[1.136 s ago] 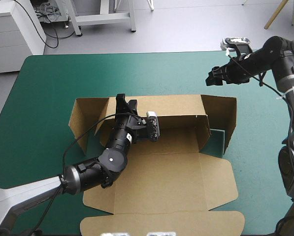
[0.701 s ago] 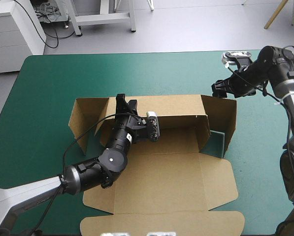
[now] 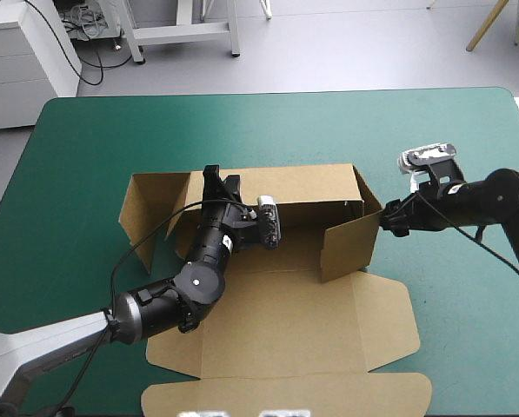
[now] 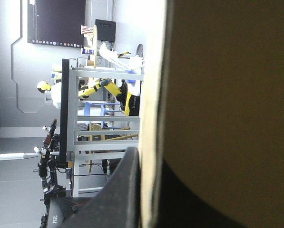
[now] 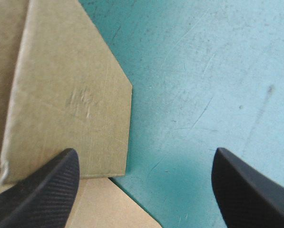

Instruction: Fold the box

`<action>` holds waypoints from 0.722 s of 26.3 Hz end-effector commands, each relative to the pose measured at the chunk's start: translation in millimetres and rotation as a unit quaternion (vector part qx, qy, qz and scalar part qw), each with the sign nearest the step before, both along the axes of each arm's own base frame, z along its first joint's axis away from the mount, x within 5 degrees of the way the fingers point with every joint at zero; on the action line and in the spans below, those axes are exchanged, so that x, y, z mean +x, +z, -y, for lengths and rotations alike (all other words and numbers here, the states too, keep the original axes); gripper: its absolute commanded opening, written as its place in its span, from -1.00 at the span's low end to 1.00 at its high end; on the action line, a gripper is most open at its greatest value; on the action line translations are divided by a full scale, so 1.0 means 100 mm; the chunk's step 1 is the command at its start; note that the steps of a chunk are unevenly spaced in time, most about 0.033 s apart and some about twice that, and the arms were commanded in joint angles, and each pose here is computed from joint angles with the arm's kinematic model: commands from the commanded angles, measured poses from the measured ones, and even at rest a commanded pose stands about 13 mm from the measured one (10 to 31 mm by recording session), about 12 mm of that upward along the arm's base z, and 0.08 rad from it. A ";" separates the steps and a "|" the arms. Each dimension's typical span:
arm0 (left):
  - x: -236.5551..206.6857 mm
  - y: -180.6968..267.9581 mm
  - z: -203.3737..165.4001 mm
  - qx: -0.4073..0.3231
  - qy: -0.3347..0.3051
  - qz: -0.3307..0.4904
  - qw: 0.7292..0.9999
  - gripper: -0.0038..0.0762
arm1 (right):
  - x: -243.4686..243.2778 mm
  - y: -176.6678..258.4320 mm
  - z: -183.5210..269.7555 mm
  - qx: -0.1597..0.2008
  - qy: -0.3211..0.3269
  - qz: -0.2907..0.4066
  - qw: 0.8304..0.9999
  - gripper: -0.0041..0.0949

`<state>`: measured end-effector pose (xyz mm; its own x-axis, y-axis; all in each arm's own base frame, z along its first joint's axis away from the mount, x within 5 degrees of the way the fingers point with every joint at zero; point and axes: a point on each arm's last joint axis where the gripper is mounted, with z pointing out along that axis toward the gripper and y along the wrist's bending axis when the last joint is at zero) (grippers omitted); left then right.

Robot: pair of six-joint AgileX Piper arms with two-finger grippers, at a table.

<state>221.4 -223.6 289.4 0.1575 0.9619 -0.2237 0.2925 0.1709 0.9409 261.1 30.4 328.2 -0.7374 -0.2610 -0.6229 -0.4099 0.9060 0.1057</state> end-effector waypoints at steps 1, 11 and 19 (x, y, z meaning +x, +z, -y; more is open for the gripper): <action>0.00 0.21 -0.06 -0.023 0.017 0.039 0.999 -0.93 | -0.18 0.17 -0.03 0.018 0.009 0.082 0.996 0.53; 0.00 0.21 -0.06 -0.023 0.017 0.039 0.999 -0.93 | -0.24 0.10 -0.13 0.058 0.053 0.069 0.994 0.52; 0.00 0.21 -0.06 -0.023 0.016 0.038 0.999 -0.93 | -0.25 0.13 -0.19 0.082 0.075 0.080 0.991 0.38</action>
<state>221.5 -223.4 289.5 0.1551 0.9621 -0.2242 0.2911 0.1724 0.9410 239.0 46.3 325.1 -0.6389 -0.2792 -0.7168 -0.5513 0.8160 0.1736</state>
